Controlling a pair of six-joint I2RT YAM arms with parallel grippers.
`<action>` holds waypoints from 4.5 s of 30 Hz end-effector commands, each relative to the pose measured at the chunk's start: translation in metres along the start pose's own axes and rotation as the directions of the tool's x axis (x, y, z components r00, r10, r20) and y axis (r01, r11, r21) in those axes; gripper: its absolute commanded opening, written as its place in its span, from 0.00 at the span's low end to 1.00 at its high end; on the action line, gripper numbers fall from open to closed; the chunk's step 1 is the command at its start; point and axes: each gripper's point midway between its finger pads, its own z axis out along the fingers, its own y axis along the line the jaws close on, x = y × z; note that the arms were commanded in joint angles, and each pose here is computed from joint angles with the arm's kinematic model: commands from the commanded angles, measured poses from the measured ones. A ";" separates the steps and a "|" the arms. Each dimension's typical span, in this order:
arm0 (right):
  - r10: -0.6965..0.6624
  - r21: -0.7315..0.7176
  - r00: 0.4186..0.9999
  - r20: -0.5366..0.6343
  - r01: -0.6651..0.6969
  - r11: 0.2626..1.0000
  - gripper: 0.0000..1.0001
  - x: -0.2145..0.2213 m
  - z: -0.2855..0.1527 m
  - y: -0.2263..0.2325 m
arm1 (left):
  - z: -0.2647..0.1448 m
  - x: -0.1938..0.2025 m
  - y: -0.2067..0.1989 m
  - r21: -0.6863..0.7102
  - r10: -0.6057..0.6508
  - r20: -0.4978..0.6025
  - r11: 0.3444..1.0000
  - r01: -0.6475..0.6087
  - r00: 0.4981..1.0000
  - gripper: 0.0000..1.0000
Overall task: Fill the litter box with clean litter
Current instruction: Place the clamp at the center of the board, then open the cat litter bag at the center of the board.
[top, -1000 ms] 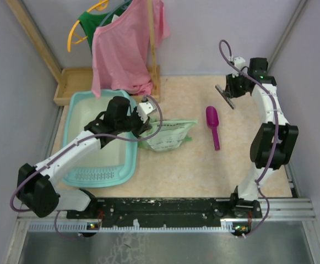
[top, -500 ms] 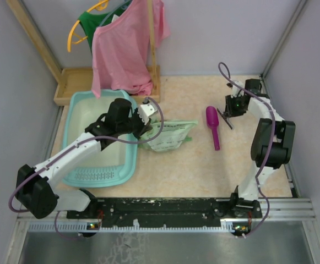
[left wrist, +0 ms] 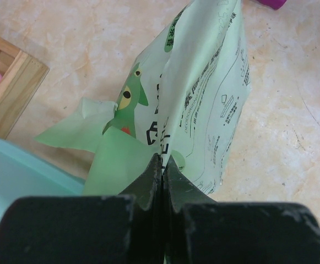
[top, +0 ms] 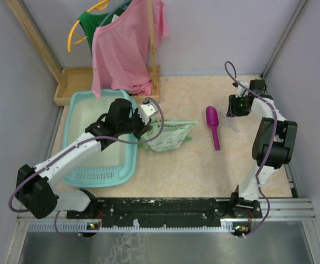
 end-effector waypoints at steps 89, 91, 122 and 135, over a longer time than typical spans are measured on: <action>-0.434 -0.325 0.722 0.539 0.654 0.683 0.00 -0.061 -0.160 0.212 | -0.033 -0.091 0.028 -0.169 0.102 0.192 0.983 -0.069 0.976 0.97; -0.458 -0.311 0.711 0.534 0.668 0.676 0.00 -0.054 -0.160 0.209 | -0.037 -0.087 0.037 -0.217 0.126 0.167 0.972 -0.088 0.978 0.98; -0.449 -0.541 0.784 0.429 0.621 0.567 0.65 0.013 -0.172 0.240 | -0.070 -0.049 0.053 -0.219 -0.002 0.005 0.976 0.003 1.000 1.00; -0.490 -0.506 0.758 0.430 0.652 0.565 0.63 0.023 -0.172 0.235 | -0.064 -0.058 0.097 -0.087 -0.112 0.129 0.988 0.124 0.985 1.00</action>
